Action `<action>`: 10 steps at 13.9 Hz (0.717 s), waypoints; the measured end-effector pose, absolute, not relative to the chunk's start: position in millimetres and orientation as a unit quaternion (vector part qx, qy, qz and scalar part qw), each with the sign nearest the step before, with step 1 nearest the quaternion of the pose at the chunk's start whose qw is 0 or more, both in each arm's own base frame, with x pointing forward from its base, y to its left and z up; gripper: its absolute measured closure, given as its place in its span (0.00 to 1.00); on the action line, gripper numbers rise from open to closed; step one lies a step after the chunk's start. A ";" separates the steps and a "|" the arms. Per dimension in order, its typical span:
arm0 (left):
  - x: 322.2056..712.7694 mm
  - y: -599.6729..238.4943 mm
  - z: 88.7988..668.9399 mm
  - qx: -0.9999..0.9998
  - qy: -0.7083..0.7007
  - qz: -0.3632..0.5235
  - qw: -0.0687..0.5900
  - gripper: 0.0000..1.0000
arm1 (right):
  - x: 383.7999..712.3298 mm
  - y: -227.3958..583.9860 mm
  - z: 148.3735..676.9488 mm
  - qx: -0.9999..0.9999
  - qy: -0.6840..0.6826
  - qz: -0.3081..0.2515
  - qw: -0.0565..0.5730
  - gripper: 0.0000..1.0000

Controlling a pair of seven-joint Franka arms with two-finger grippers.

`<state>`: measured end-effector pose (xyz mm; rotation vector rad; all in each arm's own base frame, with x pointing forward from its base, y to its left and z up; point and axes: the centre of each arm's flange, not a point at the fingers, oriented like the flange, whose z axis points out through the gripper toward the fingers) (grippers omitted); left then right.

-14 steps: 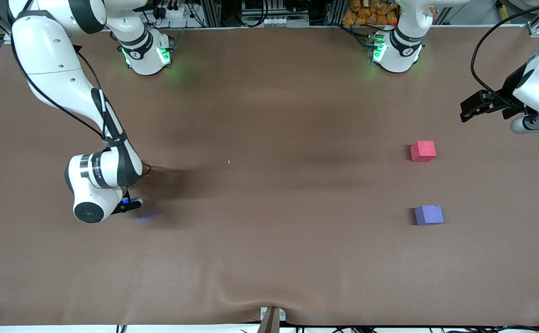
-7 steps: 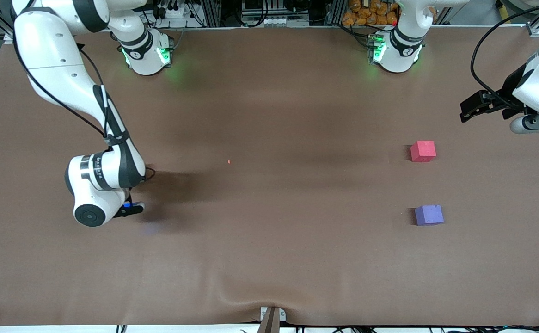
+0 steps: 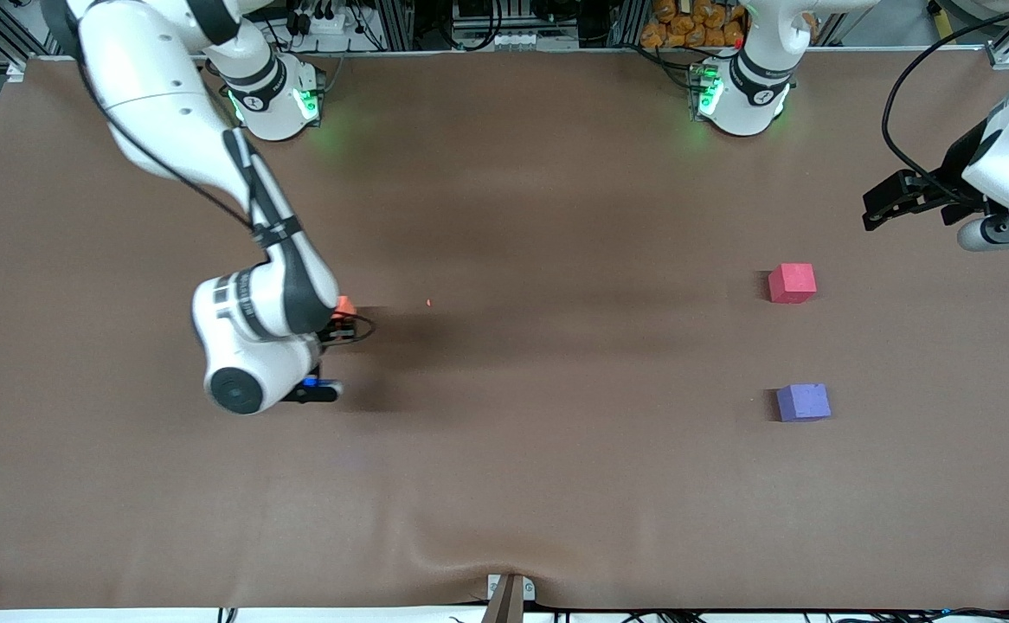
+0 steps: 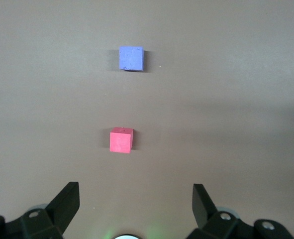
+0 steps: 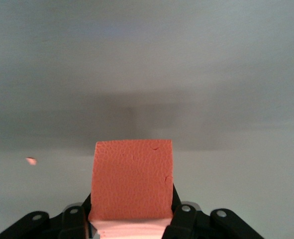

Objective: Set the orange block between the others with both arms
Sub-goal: 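Lift the orange cube and carry it toward the table middle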

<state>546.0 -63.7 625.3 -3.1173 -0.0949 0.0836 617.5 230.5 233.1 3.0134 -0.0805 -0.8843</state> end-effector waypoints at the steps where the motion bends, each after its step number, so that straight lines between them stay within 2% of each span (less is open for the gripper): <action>1: 546.1 -63.9 625.0 -0.999 -0.030 0.027 0.011 0.00 | 611.9 254.1 234.9 0.961 -0.040 -0.274 0.007 0.47; 7: 552.1 -63.8 615.8 -0.999 -0.030 0.032 0.011 0.00 | 572.0 384.0 214.7 0.973 -0.114 -0.197 0.017 0.47; 10: 552.6 -63.5 615.6 -0.999 -0.031 0.032 0.011 0.00 | 560.0 431.6 211.4 0.982 -0.112 -0.150 -0.005 0.47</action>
